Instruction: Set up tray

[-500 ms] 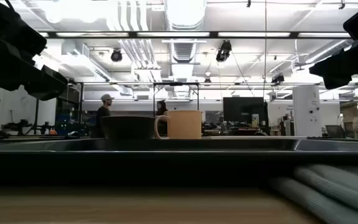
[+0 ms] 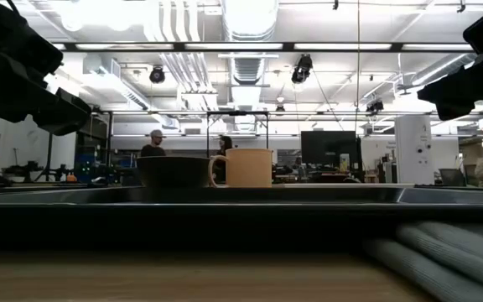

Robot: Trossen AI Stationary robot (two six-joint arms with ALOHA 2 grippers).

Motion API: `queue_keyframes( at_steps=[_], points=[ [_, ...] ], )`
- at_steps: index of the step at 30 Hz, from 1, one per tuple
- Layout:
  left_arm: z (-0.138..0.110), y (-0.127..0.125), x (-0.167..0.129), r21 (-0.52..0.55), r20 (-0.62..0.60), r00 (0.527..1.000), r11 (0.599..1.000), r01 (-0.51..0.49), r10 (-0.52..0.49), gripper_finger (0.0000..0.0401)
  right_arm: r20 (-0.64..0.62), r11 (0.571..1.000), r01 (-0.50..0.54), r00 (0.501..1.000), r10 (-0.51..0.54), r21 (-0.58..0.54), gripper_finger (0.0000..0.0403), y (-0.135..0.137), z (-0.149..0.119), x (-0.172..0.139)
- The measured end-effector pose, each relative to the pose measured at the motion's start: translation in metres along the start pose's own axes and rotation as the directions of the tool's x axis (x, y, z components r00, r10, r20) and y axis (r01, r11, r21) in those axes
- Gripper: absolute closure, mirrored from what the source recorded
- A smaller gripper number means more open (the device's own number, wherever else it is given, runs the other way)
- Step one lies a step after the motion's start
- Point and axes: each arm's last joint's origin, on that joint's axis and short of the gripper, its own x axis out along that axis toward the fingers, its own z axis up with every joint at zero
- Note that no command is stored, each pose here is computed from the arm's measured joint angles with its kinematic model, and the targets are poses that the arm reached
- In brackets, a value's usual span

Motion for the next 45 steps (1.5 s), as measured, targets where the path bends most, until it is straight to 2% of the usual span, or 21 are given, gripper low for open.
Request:
queue_keyframes(
  at_steps=[15, 26, 39, 45],
  points=[
    [0.0, 0.0, 0.0, 0.0, 0.0, 1.0, 1.0, 0.0, 0.0, 0.0243, 0.0, 1.0, 0.0, 1.0, 0.0, 0.0, 0.0321, 0.0, 0.0, 0.0],
    [-0.0001, 0.0, 0.0, 0.0, 0.0, 1.0, 1.0, 0.0, 0.0, 0.0243, 0.0, 1.0, -0.001, 1.0, 0.001, 0.0, 0.0335, 0.0, 0.0, 0.0],
    [0.0, 0.0, 0.0, 0.0, 0.0, 1.0, 1.0, 0.0, 0.0, 0.0243, 0.0, 1.0, 0.0, 1.0, 0.0, 0.0, 0.0321, 0.0, 0.0, 0.0],
    [-0.0001, 0.0, 0.0, 0.0, 0.0, 1.0, 1.0, 0.0, 0.0, 0.0243, 0.0, 1.0, -0.001, 1.0, 0.001, 0.0, 0.0327, 0.0, 0.0, 0.0]
  ],
)
